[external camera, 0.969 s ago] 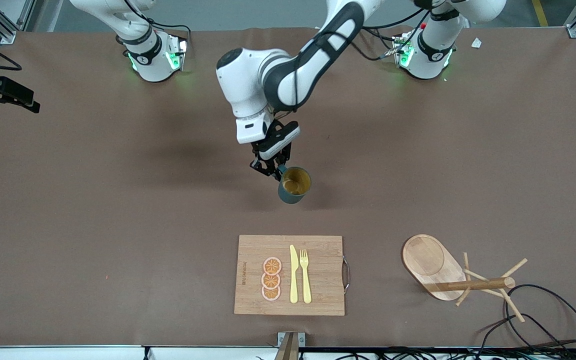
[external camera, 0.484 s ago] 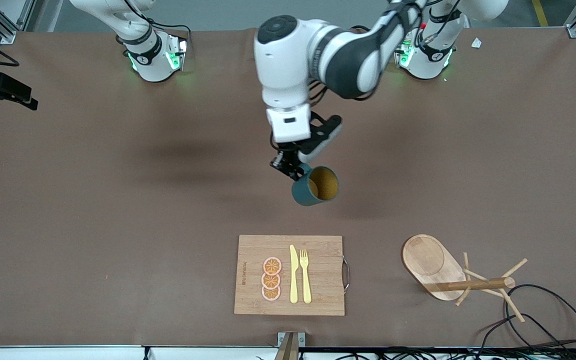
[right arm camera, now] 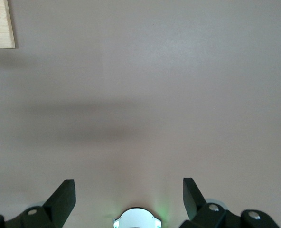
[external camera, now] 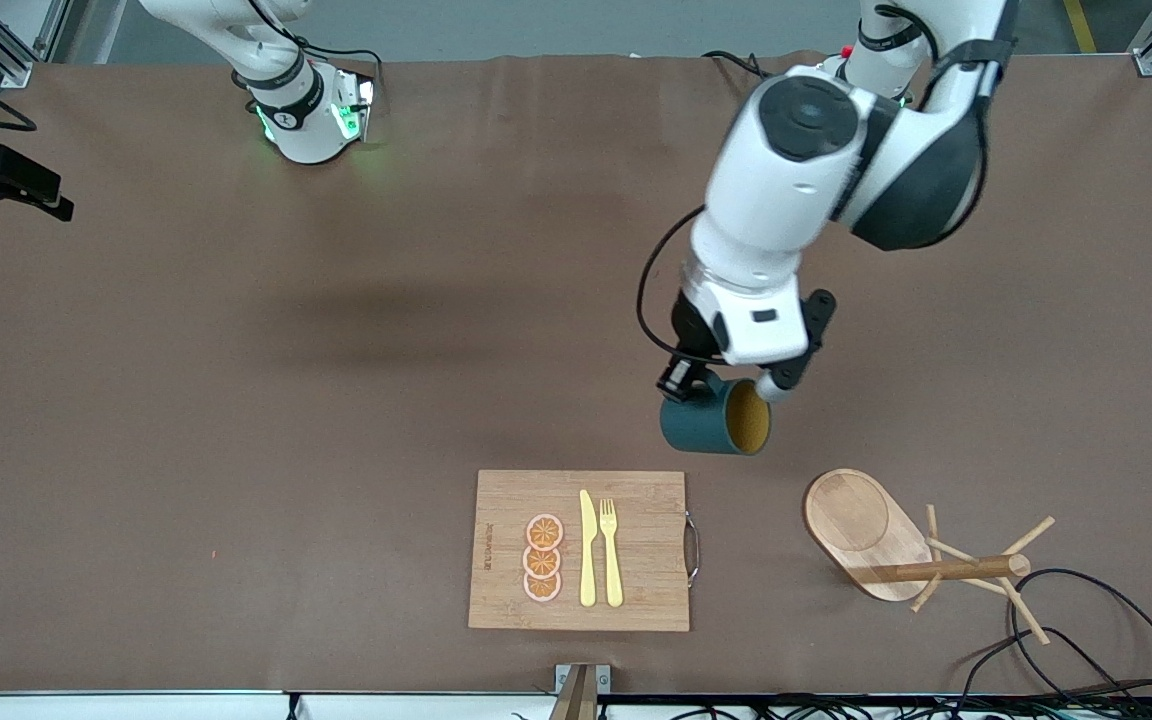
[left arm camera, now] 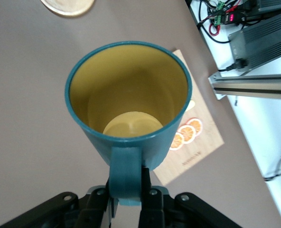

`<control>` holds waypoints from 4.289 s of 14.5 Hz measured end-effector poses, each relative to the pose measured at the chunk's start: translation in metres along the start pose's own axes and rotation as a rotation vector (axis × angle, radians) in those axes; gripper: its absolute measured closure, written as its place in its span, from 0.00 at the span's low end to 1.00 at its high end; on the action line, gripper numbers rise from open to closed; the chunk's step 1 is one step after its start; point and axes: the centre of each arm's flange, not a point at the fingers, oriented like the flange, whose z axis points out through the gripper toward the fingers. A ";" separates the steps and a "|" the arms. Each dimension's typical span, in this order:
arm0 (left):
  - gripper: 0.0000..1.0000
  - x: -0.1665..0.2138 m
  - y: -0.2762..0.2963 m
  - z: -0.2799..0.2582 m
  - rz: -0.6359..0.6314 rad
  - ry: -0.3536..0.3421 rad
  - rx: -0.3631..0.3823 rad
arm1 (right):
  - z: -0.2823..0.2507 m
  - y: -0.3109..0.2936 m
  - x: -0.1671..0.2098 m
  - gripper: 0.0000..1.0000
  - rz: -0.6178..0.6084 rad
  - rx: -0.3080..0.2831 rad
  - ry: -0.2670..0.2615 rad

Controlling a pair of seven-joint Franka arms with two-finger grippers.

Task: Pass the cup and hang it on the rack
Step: 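Lift the mug by its handle and carry it toward the rack, then hang the mug handle onto a rack peg with the left gripper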

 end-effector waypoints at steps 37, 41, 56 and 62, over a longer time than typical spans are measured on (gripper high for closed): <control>0.79 0.379 -0.108 0.085 -0.149 -0.888 -0.484 | 0.000 -0.001 0.000 0.00 -0.025 0.008 0.000; 0.79 0.385 -0.112 0.090 -0.145 -0.885 -0.498 | 0.000 -0.001 -0.001 0.00 -0.025 0.008 -0.002; 0.79 0.415 -0.134 0.107 -0.186 -0.872 -0.503 | 0.000 -0.001 -0.001 0.00 -0.025 0.008 -0.005; 0.79 0.428 -0.143 0.110 -0.198 -0.862 -0.512 | -0.001 -0.001 0.000 0.00 -0.025 0.008 0.005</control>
